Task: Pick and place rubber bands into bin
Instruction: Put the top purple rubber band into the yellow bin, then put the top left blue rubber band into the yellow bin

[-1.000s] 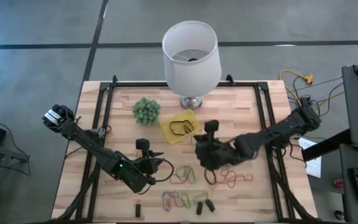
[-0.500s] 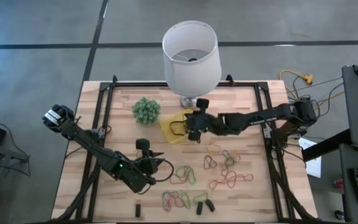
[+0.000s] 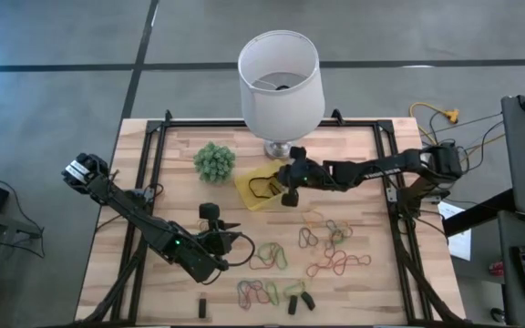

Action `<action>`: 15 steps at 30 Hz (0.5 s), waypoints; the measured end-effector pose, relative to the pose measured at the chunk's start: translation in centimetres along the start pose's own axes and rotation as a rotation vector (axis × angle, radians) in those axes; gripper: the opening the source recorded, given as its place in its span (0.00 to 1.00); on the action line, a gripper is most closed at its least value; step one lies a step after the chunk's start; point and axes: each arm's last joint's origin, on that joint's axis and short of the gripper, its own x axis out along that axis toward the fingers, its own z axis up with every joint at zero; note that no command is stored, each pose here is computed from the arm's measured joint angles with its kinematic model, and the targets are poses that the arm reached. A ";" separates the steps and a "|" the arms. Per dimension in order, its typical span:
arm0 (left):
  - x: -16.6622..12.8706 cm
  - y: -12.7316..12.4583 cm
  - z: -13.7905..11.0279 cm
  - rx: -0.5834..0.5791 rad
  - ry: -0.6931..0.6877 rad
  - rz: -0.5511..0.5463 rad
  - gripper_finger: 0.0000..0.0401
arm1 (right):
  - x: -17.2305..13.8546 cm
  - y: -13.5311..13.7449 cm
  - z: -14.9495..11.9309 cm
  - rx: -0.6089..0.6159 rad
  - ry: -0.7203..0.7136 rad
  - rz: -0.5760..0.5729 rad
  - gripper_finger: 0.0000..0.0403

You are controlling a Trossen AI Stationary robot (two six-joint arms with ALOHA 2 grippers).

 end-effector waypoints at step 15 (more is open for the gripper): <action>0.0 -0.3 0.0 -0.065 0.021 -0.092 0.25 | 0.5 0.0 0.3 0.028 -0.005 0.096 0.33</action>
